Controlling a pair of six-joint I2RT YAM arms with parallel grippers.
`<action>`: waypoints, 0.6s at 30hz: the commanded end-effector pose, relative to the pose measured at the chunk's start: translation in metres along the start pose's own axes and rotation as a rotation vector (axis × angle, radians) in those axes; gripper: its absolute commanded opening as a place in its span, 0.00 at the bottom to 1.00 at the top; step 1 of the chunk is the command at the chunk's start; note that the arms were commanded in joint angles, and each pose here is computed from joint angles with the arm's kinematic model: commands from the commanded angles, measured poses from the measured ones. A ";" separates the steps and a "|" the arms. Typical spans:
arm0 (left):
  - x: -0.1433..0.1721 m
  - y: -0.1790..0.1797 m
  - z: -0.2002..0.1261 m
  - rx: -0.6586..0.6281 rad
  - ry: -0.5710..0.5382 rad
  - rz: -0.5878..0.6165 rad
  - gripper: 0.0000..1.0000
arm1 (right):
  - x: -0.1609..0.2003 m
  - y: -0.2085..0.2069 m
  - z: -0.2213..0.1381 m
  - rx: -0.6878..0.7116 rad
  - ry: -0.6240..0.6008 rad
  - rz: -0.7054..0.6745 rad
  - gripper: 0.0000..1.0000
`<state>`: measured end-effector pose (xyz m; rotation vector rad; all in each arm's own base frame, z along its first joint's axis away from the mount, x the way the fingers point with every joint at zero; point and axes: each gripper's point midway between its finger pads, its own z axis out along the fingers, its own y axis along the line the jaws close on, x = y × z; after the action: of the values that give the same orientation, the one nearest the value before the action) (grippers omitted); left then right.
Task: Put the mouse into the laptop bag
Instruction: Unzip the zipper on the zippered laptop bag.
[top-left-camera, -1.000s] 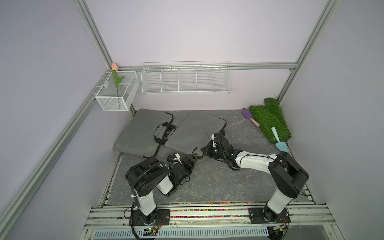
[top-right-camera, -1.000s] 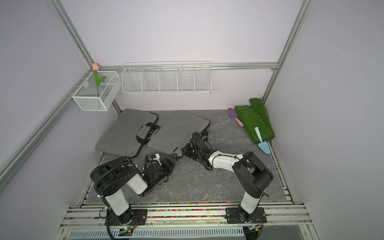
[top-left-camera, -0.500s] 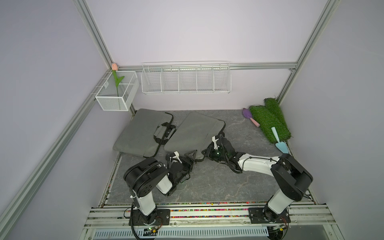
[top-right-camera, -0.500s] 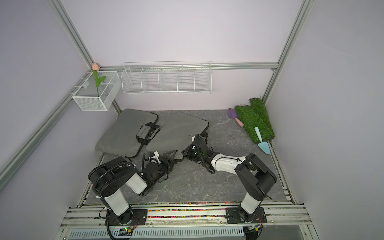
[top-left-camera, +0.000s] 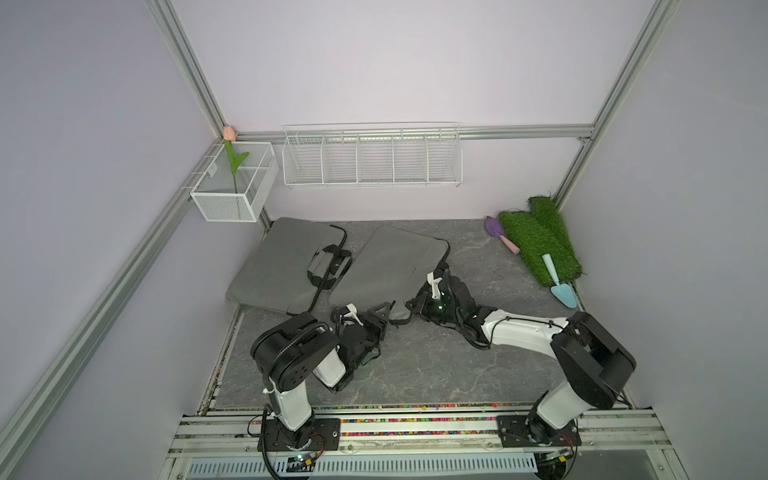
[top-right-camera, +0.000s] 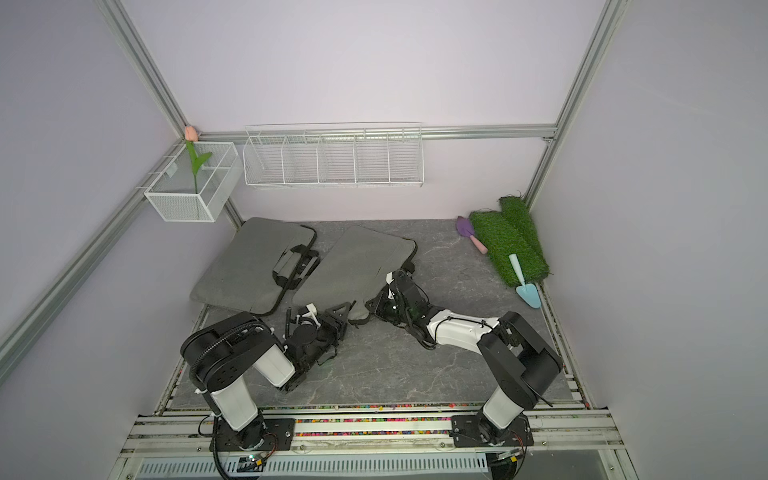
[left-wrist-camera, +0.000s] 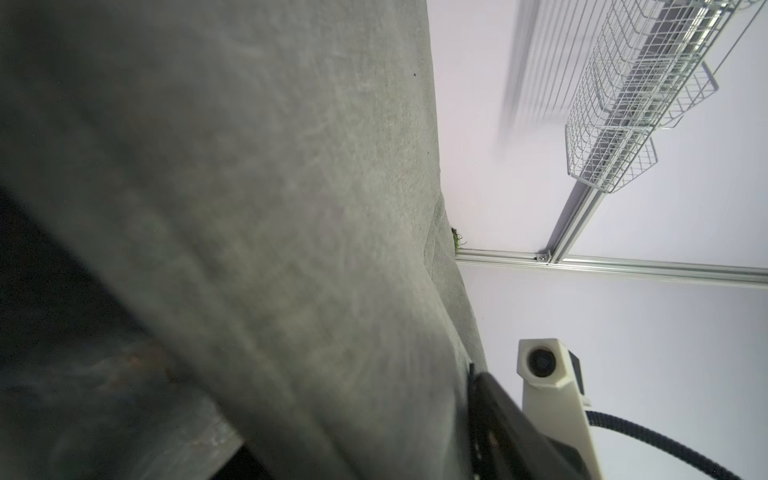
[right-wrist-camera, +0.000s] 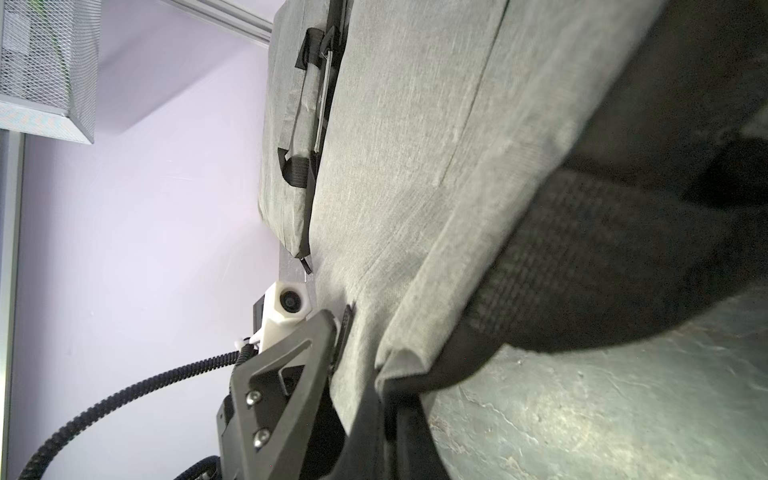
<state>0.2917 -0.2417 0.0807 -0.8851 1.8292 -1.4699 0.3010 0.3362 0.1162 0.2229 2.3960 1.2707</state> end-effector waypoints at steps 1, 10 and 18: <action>-0.004 -0.005 0.006 0.024 -0.019 -0.025 0.43 | -0.003 0.036 -0.012 -0.136 -0.004 -0.023 0.07; -0.003 -0.015 0.006 0.053 -0.011 -0.034 0.11 | -0.006 0.024 -0.012 -0.087 -0.018 -0.037 0.26; 0.003 -0.030 0.013 0.070 0.015 -0.037 0.01 | -0.013 0.004 -0.037 0.081 -0.055 -0.198 0.55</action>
<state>0.2930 -0.2415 0.0674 -0.9288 1.8747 -1.4362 0.2927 0.3185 0.1228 0.1179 2.4085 1.1560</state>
